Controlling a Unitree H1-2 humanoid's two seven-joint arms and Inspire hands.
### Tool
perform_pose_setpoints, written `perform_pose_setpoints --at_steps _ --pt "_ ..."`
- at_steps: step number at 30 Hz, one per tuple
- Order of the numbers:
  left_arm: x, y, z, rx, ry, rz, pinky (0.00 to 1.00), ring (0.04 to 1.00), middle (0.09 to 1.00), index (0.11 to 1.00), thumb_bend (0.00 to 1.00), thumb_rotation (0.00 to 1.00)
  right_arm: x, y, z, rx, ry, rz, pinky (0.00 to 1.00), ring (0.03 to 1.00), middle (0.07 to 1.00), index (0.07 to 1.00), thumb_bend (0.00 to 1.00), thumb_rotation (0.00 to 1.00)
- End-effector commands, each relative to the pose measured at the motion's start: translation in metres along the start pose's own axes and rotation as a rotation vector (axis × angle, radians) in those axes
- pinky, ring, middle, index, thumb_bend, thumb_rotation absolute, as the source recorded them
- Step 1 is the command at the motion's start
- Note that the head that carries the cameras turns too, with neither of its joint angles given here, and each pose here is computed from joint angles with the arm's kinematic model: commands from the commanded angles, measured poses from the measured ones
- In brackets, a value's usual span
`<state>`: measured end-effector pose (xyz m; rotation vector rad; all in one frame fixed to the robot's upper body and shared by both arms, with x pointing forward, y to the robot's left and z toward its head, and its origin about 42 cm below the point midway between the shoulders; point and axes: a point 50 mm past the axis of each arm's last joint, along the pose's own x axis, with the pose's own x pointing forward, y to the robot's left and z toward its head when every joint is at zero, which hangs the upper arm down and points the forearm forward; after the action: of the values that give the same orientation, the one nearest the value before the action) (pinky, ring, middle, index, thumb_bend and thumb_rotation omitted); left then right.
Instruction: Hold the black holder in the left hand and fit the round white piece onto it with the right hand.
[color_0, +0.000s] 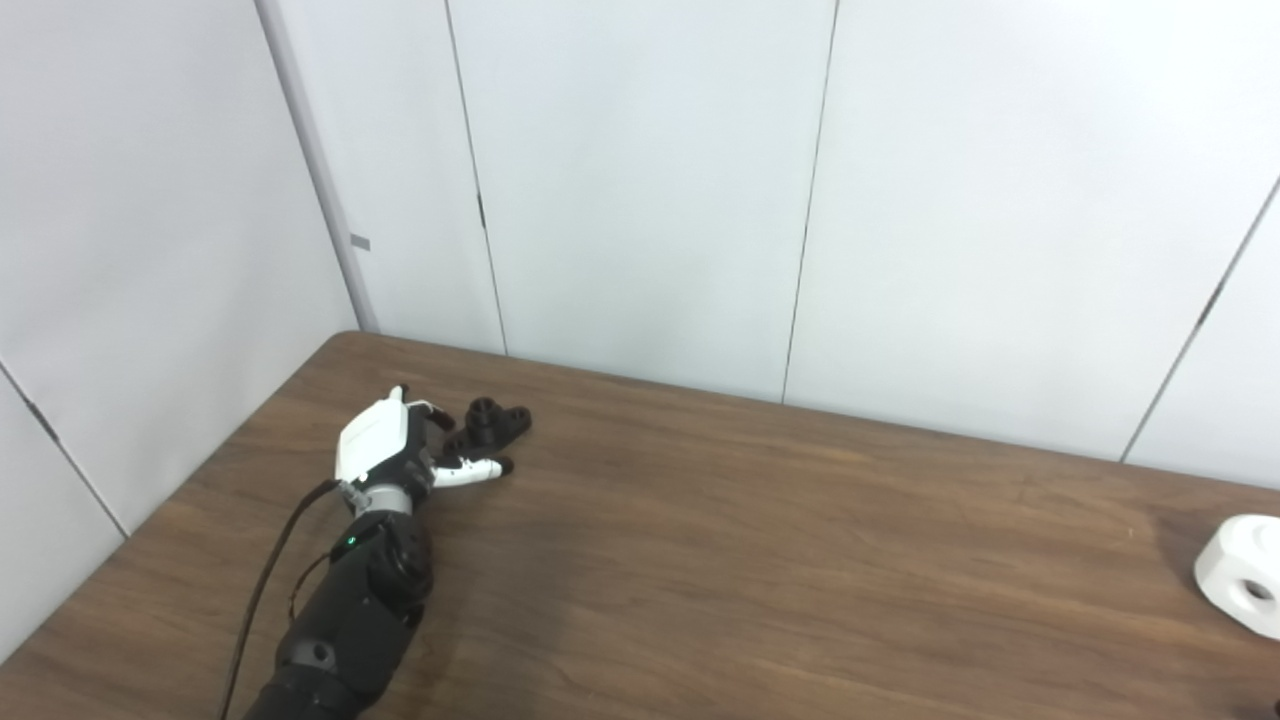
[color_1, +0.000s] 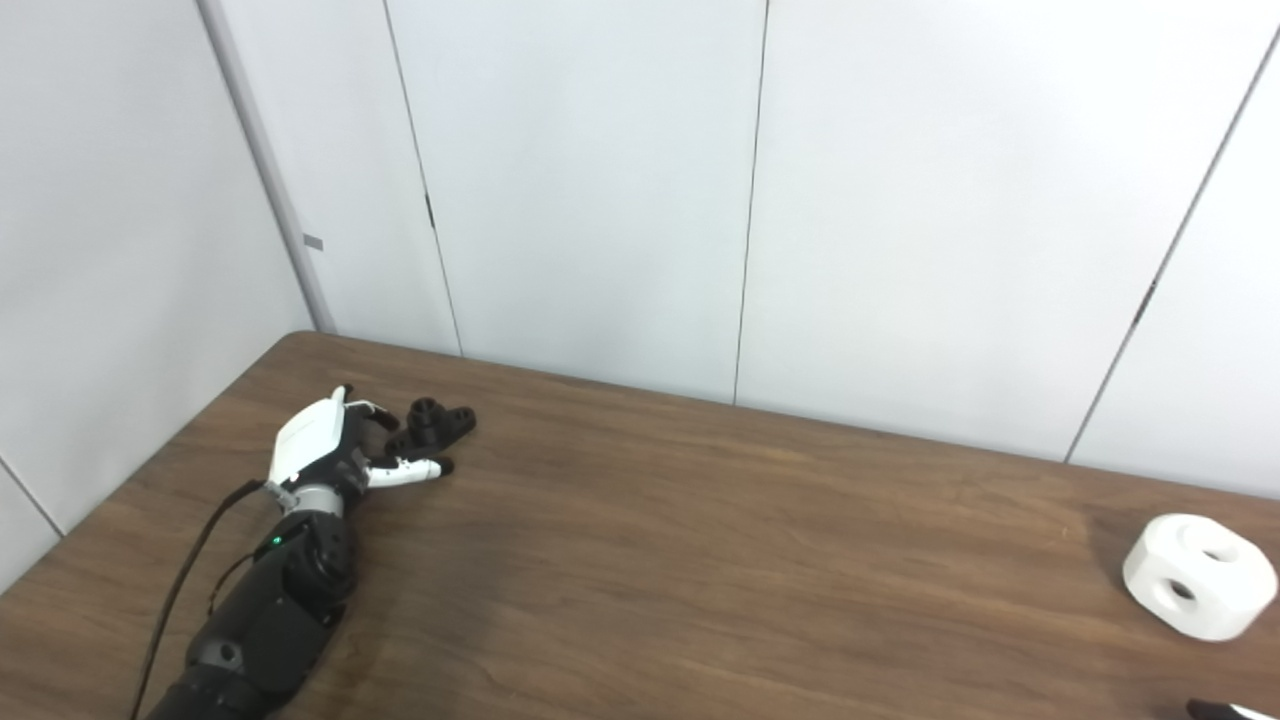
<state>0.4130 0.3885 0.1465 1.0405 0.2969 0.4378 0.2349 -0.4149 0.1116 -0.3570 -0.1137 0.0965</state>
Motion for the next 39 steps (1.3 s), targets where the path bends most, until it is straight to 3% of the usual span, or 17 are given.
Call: perform_pose_setpoints --at_steps 1,10,12,14,33,36,39 --pt "0.001 -0.008 0.012 -0.005 -0.025 -0.037 1.0 1.0 1.0 0.674 0.9 0.17 -0.026 0.013 -0.022 0.027 0.116 0.034 0.59 0.731 0.76 0.682 0.99 0.52" --pt "0.001 -0.019 0.01 0.003 -0.036 -0.025 1.0 1.0 0.991 0.605 0.83 0.07 -0.027 0.015 -0.021 0.031 0.121 0.032 0.52 0.696 0.734 0.652 1.0 0.54" --pt "0.0 -0.022 0.008 0.001 -0.045 -0.015 1.0 1.0 0.962 0.509 0.59 0.06 -0.028 0.015 -0.02 0.037 0.121 0.035 0.5 0.685 0.728 0.644 1.0 0.54" --pt "0.001 -0.024 0.007 0.003 -0.045 -0.009 1.0 1.0 0.946 0.488 0.54 0.05 -0.028 0.015 -0.021 0.04 0.121 0.032 0.49 0.679 0.722 0.639 1.0 0.55" --pt "-0.003 -0.03 0.001 0.035 -0.062 -0.04 1.0 1.0 0.923 0.48 0.52 0.04 -0.027 0.023 -0.016 0.029 0.116 0.033 0.43 0.64 0.696 0.624 1.0 0.61" --pt "-0.008 -0.034 -0.001 0.014 -0.063 -0.052 1.0 1.0 0.928 0.481 0.52 0.04 -0.026 0.026 -0.015 0.04 0.104 0.04 0.44 0.656 0.707 0.633 1.0 0.61" --pt "-0.014 -0.037 -0.002 -0.026 -0.076 -0.055 1.0 1.0 0.924 0.481 0.52 0.04 -0.025 0.029 -0.014 0.029 0.107 0.038 0.48 0.732 0.769 0.676 1.0 0.63"
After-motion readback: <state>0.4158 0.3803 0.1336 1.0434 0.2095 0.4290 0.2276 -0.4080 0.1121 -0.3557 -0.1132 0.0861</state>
